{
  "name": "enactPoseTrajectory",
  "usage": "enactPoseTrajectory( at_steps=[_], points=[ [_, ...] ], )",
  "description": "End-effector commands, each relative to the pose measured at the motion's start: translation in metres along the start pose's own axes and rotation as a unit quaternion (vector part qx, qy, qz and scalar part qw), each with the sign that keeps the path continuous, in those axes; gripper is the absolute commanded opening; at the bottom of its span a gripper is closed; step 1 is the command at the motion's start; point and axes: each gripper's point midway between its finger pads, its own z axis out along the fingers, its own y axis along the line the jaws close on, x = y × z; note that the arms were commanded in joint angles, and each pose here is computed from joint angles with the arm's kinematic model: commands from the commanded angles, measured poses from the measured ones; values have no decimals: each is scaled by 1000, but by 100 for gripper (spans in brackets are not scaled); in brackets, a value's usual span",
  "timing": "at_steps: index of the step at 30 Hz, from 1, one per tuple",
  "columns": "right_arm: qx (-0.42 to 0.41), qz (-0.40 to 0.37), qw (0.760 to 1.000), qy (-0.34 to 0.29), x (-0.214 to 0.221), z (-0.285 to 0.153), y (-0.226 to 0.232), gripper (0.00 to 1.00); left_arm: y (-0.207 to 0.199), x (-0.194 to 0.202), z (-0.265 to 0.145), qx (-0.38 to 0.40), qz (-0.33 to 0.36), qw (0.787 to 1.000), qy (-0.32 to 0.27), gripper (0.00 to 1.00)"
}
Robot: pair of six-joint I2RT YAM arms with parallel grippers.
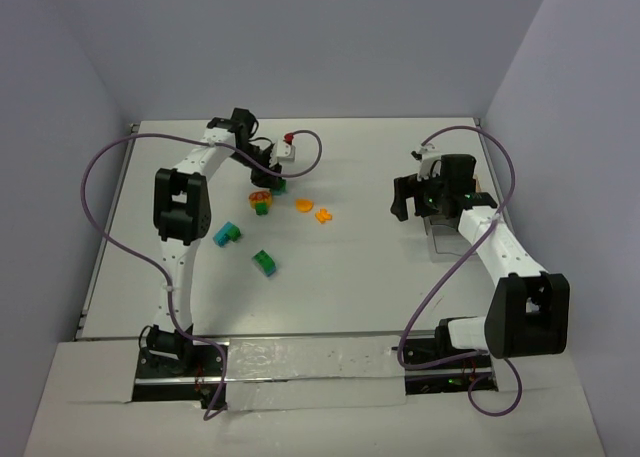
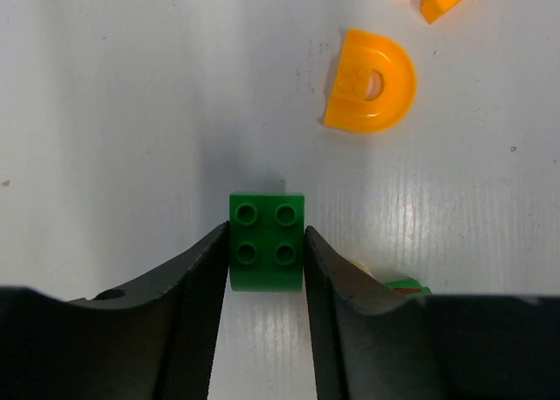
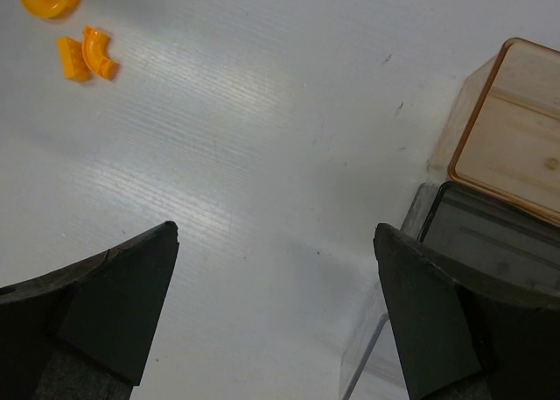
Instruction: Sort the legos into containers by color
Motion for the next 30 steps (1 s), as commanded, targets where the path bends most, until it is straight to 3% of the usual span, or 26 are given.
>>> enactPoseTrajectory(
  at_steps=[1, 6, 9, 15, 19, 24, 30],
  points=[
    [-2, -5, 1000, -4, -4, -1, -1, 100, 15, -10, -7, -28, 23, 999, -6, 44],
    [-6, -3, 1000, -20, -18, -6, 2, 100, 20, -16, -10, -46, 10, 999, 0, 27],
    [-20, 6, 999, -29, -36, -12, 8, 100, 18, -36, -17, -59, -7, 998, -9, 0],
    [-94, 16, 993, -65, -85, -33, 37, 100, 1, -129, -67, -80, -119, 979, -142, 0],
    [-187, 25, 978, -91, -116, -52, 75, 100, -39, -200, -105, -26, -231, 931, -281, 0],
    [-281, 11, 952, -118, -138, -69, 125, 100, -96, -260, -157, 25, -235, 879, -413, 0],
    [-379, -6, 916, -132, -158, -96, 180, 100, -125, -283, -183, 71, -250, 849, -460, 0]
  ],
)
